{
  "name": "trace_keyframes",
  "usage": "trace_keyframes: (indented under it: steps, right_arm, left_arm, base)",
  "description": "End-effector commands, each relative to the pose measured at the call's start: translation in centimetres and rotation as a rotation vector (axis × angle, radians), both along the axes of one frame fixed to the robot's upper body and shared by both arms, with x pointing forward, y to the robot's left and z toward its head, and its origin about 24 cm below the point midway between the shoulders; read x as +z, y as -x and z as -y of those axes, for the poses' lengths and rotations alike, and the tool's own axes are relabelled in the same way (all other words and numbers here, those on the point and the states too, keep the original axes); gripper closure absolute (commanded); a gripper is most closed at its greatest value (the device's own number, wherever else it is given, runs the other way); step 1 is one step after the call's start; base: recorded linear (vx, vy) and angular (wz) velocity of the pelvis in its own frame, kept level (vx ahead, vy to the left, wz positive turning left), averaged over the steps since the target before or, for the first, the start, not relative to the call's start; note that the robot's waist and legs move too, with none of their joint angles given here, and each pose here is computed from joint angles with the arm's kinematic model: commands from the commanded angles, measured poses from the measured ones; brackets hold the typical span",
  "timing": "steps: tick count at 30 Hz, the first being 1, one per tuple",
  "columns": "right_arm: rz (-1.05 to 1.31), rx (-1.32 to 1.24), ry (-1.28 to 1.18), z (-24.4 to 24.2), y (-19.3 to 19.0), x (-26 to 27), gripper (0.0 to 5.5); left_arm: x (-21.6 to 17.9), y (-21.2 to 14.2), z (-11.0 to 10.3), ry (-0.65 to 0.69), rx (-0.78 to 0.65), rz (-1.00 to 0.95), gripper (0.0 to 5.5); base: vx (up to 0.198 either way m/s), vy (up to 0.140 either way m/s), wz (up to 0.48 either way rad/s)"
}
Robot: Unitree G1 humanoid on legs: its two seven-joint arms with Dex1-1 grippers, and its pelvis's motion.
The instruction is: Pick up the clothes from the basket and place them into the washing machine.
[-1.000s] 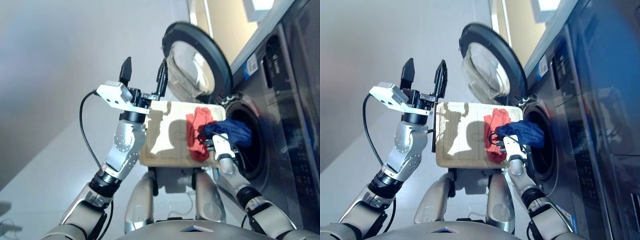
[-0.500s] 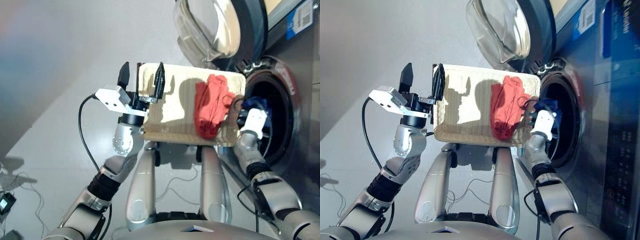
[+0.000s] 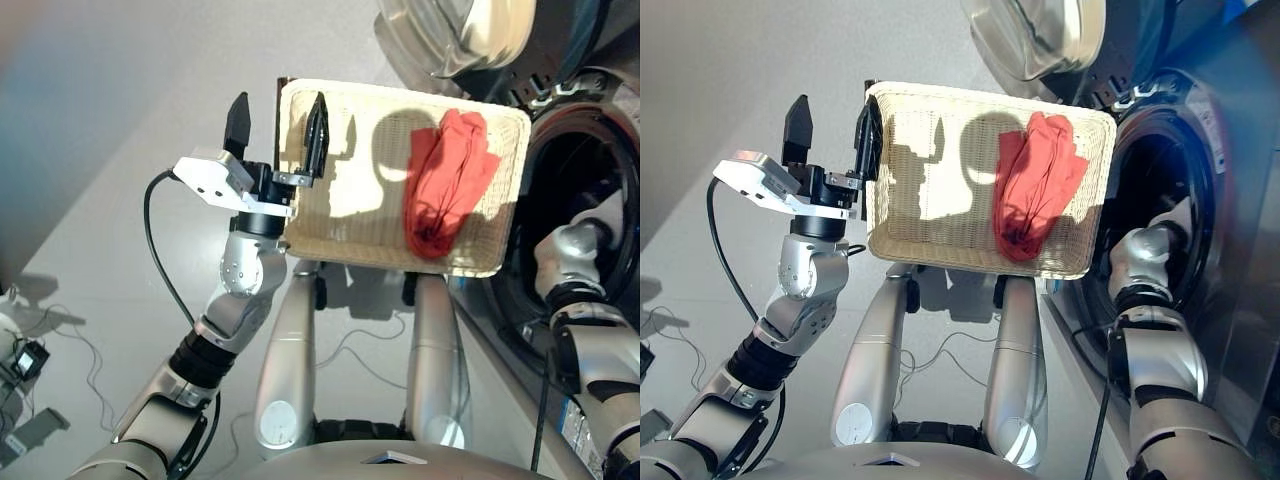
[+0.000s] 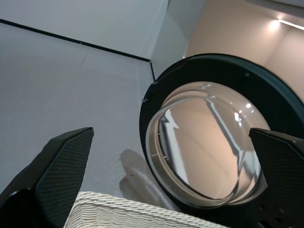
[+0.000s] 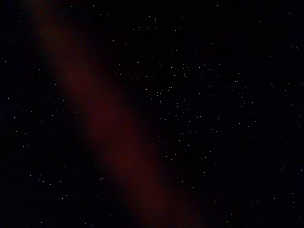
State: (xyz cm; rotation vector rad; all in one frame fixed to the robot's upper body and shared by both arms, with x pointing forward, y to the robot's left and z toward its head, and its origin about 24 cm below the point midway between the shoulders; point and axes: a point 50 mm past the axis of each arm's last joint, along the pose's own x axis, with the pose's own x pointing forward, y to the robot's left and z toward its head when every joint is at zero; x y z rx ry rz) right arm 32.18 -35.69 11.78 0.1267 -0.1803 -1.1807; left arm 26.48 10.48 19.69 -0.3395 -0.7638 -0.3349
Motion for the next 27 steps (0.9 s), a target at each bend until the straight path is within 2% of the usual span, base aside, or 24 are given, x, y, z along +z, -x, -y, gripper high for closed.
trace_keyframes:
  steps: [1, 2, 3, 9, 15, 21, 22, 27]
  right_arm:
    - [0.147, -0.195, 0.021, 4.6, 3.3, 2.7, 5.5]
    - [0.149, -0.181, 0.02, 4.6, 3.3, 2.6, 4.08]
    - [0.15, -0.177, 0.011, 4.6, 3.3, 2.4, 0.0]
    - [0.144, -0.124, -0.002, 3.7, 2.9, 1.4, 0.0]
    - [0.11, 0.041, 0.035, 0.5, 1.4, -0.2, 0.0]
    - [0.129, 0.321, 0.108, -5.4, 0.4, -2.0, 0.0]
    - [0.207, 0.409, 0.081, -7.4, 0.2, -1.9, 0.0]
    - [0.272, 0.652, 0.059, -11.0, 0.5, -2.1, 0.0]
  left_arm:
    - [2.0, 2.0, -0.5, 0.039, -0.004, 0.143, 0.0]
    - [2.1, 1.9, -0.5, 0.04, -0.002, 0.147, 0.0]
    - [2.2, 1.9, -0.5, 0.043, 0.001, 0.15, 0.0]
    - [2.8, 1.8, -0.7, 0.056, 0.015, 0.176, 0.0]
    - [3.0, 1.8, -0.9, 0.072, 0.033, 0.189, 0.0]
    - [2.8, 1.6, -1.6, 0.089, 0.072, 0.174, 0.0]
    - [2.6, 1.5, -1.8, 0.101, 0.079, 0.163, 0.0]
    - [2.4, 1.4, -2.3, 0.11, 0.089, 0.143, 0.0]
  base:
    - [0.0, 0.0, 0.0]
    - [0.0, 0.0, 0.0]
    - [0.0, 0.0, 0.0]
    - [0.0, 0.0, 0.0]
    - [0.0, 0.0, 0.0]
    - [0.0, 0.0, 0.0]
    - [0.0, 0.0, 0.0]
    - [0.0, 0.0, 0.0]
